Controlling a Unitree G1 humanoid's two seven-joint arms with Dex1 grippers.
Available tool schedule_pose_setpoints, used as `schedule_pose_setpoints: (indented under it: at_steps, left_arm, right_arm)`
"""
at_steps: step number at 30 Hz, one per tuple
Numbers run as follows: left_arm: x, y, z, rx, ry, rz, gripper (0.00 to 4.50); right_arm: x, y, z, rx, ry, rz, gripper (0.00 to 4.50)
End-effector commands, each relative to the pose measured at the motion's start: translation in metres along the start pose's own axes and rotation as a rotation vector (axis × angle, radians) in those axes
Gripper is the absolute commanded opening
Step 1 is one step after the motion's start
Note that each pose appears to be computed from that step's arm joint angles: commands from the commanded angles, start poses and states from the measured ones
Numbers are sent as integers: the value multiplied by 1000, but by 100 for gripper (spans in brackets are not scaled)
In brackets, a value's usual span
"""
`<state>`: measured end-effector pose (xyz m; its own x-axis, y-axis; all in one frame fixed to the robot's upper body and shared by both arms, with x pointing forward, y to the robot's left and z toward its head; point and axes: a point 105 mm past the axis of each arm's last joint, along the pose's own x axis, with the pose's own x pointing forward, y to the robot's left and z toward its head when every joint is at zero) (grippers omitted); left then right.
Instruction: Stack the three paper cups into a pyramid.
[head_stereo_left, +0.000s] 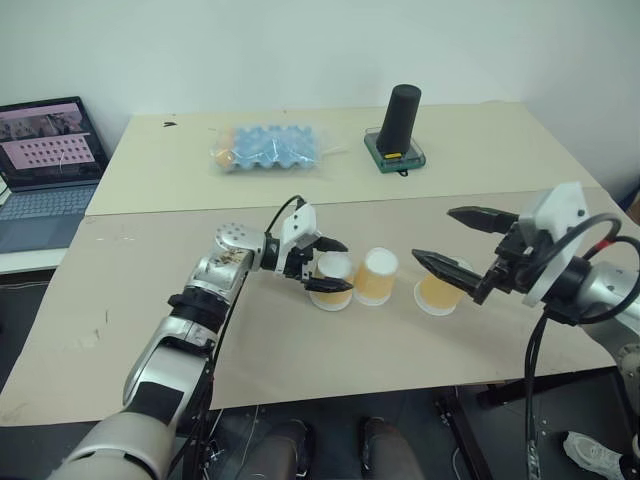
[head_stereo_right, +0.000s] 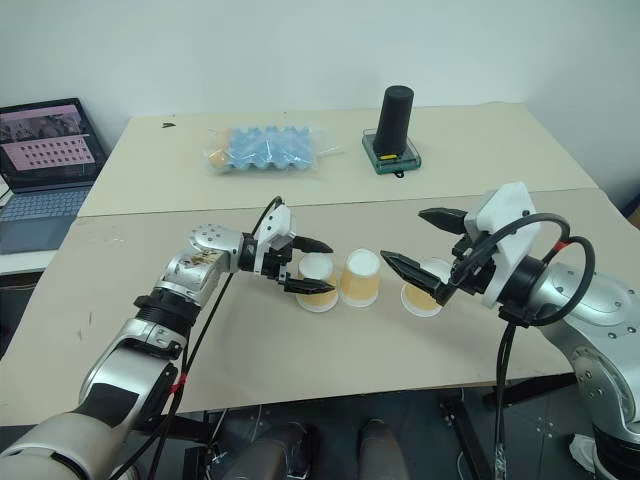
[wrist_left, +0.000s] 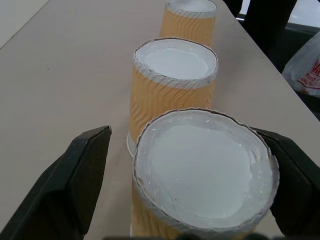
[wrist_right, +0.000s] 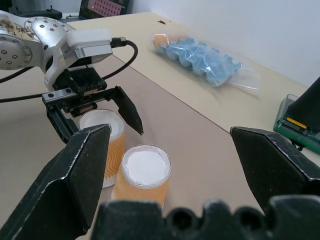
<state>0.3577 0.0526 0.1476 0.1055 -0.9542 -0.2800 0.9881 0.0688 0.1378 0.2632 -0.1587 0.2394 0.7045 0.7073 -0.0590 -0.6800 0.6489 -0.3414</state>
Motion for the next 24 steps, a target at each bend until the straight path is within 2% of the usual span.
schedule_pose_setpoints:
  at_steps: [1,6,12,15,19,24]
  left_arm:
    - [-25,2,20,34,-44,39,446]
    - [-44,-4,37,32,-84,57,446]
    - [-52,-21,74,34,-169,9,446]
    - [-54,-27,84,39,-176,-16,446]
    - [-58,-28,76,19,-128,-16,446]
    - [-80,-3,51,-44,-84,133,446]
  right_arm:
    - [-1,-1,8,-37,-19,1,450]
    - [-2,-3,8,-36,-15,0,450]
    - [-2,-5,6,-30,-12,-1,450]
    - [-2,-5,5,-28,-12,-2,450]
    - [-1,-6,5,-30,-12,-5,450]
    - [-3,-5,3,-27,-9,-11,450]
